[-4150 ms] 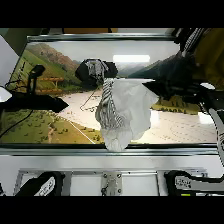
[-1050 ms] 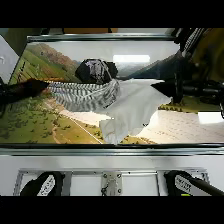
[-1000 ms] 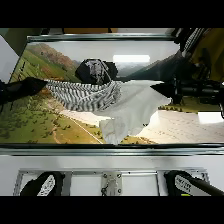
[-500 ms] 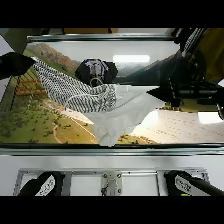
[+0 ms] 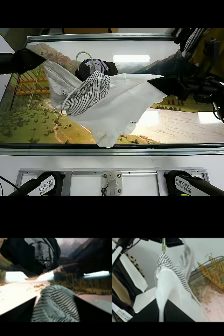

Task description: Fold the clothes and pants, and hang the long-sleeved shirts on hangers.

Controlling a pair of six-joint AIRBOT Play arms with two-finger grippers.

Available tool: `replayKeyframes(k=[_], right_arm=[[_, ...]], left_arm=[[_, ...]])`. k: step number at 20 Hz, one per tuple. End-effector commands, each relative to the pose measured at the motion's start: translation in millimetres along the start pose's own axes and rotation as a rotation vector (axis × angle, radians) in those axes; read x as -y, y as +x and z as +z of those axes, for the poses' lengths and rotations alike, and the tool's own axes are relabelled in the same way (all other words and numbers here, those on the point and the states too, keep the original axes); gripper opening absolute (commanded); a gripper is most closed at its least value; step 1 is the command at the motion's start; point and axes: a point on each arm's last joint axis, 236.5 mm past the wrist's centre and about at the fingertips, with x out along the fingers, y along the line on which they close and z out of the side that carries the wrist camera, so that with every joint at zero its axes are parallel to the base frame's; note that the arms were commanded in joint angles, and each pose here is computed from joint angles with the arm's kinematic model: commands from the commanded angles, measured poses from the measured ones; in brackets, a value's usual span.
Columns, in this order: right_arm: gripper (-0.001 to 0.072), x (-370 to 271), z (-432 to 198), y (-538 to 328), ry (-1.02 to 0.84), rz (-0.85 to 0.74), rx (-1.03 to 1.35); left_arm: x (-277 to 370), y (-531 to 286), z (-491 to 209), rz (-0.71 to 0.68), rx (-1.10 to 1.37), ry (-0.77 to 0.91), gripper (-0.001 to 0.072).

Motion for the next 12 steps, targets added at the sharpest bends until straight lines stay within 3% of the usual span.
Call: replayKeyframes(k=[1,7,8,9,10,11,12], right_arm=[[0.0012,-10.3,16.7,4.2,0.028,0.046,0.072],[0.0012,-9.5,55.9,-2.0,-0.016,0.038,0.239],[0.0012,-7.1,63.5,-3.7,-0.059,0.013,0.268],[0.0012,-3.1,71.5,-6.7,-0.102,-0.029,0.293],[0.0012,1.7,80.5,-11.8,-0.141,-0.080,0.317],[0.0012,6.9,90.0,-20.2,-0.190,-0.146,0.336],[0.0012,10.7,100.9,-32.9,-0.237,-0.216,0.357]], left_arm=[[-6.5,2.9,10.6,0.004,0.035,-0.063,0.0657],[13.1,-32.6,28.8,-0.028,0.145,-0.058,0.0655],[17.9,-36.8,27.7,-0.031,0.147,-0.049,0.0491],[23.9,-39.8,26.0,-0.037,0.146,-0.037,0.0255],[30.9,-42.1,24.1,-0.045,0.144,-0.014,0.0084],[39.2,-44.3,22.3,-0.053,0.144,0.023,0.0013],[48.5,-45.6,20.6,-0.065,0.144,0.046,0.0012]])
